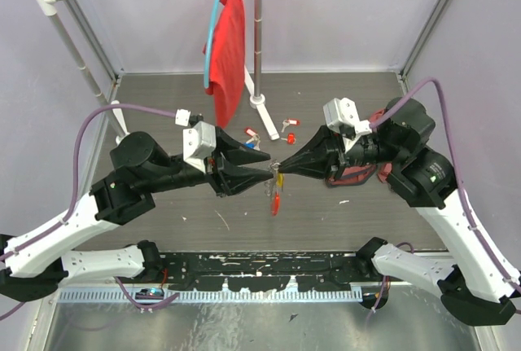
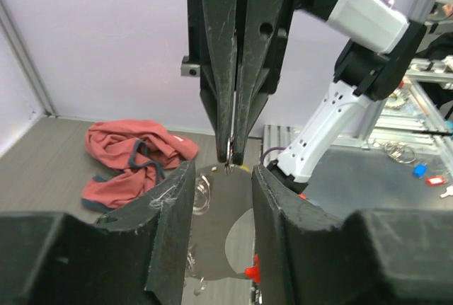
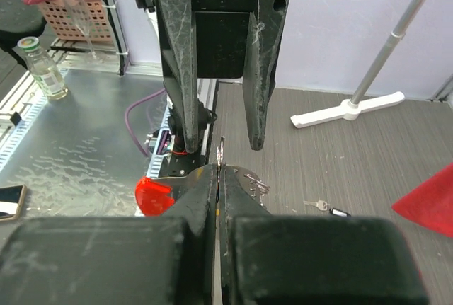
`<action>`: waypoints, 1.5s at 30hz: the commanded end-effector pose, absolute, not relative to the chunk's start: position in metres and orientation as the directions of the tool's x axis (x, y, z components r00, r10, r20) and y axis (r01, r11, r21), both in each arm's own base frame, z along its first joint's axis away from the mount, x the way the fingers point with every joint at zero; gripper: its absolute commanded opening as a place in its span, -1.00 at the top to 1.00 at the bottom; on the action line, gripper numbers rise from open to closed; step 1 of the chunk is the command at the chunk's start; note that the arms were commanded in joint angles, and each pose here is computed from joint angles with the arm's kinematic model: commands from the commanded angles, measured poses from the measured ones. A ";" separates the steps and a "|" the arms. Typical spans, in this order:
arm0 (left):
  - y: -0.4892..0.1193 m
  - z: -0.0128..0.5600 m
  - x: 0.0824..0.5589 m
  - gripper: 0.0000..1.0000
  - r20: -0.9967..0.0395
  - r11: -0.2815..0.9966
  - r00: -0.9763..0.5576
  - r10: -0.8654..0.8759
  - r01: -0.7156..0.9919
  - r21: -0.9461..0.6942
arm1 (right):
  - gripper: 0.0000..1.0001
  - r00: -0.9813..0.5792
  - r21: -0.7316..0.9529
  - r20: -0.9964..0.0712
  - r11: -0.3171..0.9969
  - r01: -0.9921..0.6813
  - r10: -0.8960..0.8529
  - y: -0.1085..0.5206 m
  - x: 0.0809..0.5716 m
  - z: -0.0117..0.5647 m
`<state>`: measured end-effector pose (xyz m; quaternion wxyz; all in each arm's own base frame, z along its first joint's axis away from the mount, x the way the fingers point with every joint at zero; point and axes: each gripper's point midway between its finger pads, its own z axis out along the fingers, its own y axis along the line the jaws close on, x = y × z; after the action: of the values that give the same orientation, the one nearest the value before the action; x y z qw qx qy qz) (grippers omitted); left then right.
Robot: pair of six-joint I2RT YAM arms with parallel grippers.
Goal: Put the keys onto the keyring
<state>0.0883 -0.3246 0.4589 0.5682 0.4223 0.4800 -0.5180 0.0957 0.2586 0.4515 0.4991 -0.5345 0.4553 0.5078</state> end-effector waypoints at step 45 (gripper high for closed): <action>-0.382 0.396 0.110 0.40 -0.989 0.058 0.072 0.126 0.995 0.080 | 0.99 -0.066 0.001 -0.900 0.150 -0.989 -0.430 0.216 0.116 0.384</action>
<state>0.1180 -0.3791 0.3841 0.5005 0.5211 0.5447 -0.4257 0.1198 0.2158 0.3730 0.3820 -0.5450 0.6636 0.3416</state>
